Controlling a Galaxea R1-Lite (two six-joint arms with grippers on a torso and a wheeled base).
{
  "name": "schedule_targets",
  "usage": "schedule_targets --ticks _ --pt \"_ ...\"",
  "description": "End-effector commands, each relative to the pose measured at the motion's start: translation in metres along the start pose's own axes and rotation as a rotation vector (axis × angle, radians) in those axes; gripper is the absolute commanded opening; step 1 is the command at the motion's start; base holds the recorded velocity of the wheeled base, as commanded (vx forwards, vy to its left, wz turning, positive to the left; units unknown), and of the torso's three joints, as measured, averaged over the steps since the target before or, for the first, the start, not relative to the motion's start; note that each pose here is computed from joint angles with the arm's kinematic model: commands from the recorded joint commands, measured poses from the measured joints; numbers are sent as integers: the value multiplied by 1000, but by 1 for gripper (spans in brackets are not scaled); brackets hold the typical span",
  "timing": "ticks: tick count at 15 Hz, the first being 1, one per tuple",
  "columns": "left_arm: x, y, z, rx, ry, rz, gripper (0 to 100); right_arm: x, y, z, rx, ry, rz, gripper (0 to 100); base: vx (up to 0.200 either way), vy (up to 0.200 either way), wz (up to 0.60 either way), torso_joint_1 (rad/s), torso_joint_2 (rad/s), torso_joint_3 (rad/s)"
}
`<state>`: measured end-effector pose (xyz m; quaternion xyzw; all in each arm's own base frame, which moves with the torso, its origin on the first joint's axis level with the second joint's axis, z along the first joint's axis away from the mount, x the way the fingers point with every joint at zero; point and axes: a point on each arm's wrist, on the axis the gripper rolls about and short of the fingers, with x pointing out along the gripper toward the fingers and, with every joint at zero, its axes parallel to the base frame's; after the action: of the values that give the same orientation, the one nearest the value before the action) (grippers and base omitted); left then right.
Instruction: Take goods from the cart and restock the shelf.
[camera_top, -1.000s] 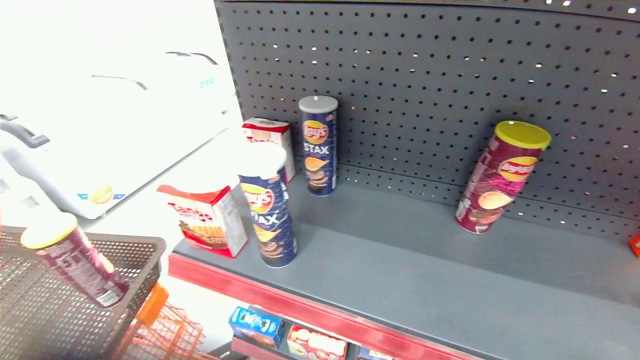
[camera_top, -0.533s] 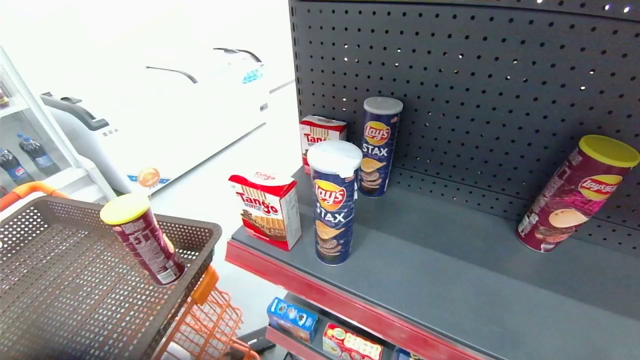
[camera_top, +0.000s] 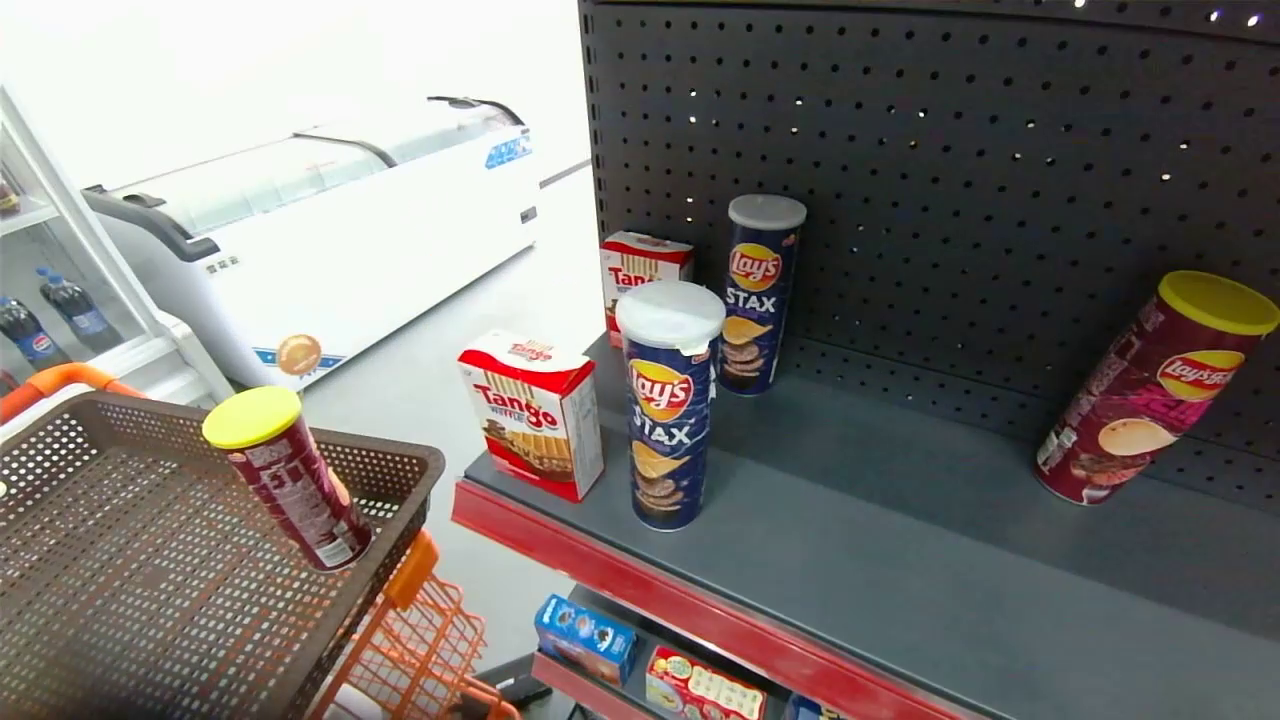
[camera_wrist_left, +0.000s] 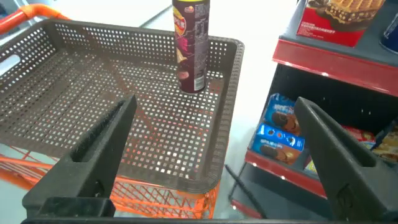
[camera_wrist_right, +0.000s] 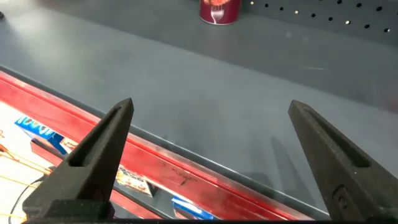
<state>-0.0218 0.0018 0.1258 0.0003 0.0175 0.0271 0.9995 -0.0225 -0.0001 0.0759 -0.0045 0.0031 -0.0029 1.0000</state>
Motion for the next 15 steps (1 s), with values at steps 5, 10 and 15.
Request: schedule_targets --ticks 5,10,15 --pt "80 -5 42 18 334 33 100 0 0 0 0 2 0 100 0 0 0 0 0 0" --pt "145 1 31 69 410 127 100 0 0 0 0 2 0 100 0 0 0 0 0 0" --pt "206 4 2 71 398 158 100 0 0 0 0 2 0 100 0 0 0 0 0 0"
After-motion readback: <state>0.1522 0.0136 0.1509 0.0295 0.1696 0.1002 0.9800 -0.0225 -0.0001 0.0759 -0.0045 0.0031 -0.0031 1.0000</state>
